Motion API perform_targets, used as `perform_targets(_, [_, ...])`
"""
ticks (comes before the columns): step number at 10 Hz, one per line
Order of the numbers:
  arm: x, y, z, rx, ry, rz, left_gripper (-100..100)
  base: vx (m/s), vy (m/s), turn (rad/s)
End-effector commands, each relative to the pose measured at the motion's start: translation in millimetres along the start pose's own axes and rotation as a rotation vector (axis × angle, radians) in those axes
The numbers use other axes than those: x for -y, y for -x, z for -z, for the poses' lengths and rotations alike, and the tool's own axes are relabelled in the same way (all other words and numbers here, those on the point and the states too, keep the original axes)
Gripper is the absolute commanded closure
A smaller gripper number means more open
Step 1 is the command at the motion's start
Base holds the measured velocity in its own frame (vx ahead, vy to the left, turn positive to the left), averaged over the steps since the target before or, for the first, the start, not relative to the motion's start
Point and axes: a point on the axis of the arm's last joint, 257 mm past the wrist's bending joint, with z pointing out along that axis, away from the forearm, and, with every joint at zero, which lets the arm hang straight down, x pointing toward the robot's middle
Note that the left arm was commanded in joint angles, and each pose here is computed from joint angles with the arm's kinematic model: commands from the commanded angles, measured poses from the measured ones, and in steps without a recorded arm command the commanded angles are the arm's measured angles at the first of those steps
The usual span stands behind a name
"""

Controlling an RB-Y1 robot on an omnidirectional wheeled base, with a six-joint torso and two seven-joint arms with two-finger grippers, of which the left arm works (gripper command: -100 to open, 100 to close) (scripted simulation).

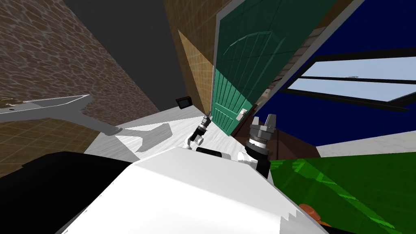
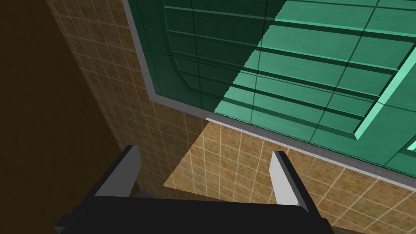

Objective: Pull the door open

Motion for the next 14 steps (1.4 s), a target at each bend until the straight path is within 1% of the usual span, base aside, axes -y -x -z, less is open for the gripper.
perform_targets(1, [-12.2, -19.1, -3.1, -0.034, 0.024, 0.024, -100, 0.143, -0.052, 0.152])
perform_targets(4, [-31.7, -41.9, -6.4, -0.084, 0.059, 0.051, -100, 0.104, -0.037, 0.109])
perform_targets(7, [-50.8, -64.4, -7.9, -0.134, 0.096, 0.073, -100, 0.088, -0.056, 0.111])
perform_targets(10, [-69.3, -86.0, -7.5, -0.182, 0.133, 0.089, -100, 0.08, -0.051, 0.104])
perform_targets(14, [-93.1, -112.6, -4.4, -0.246, 0.184, 0.102, -100, 0.07, -0.079, 0.102])
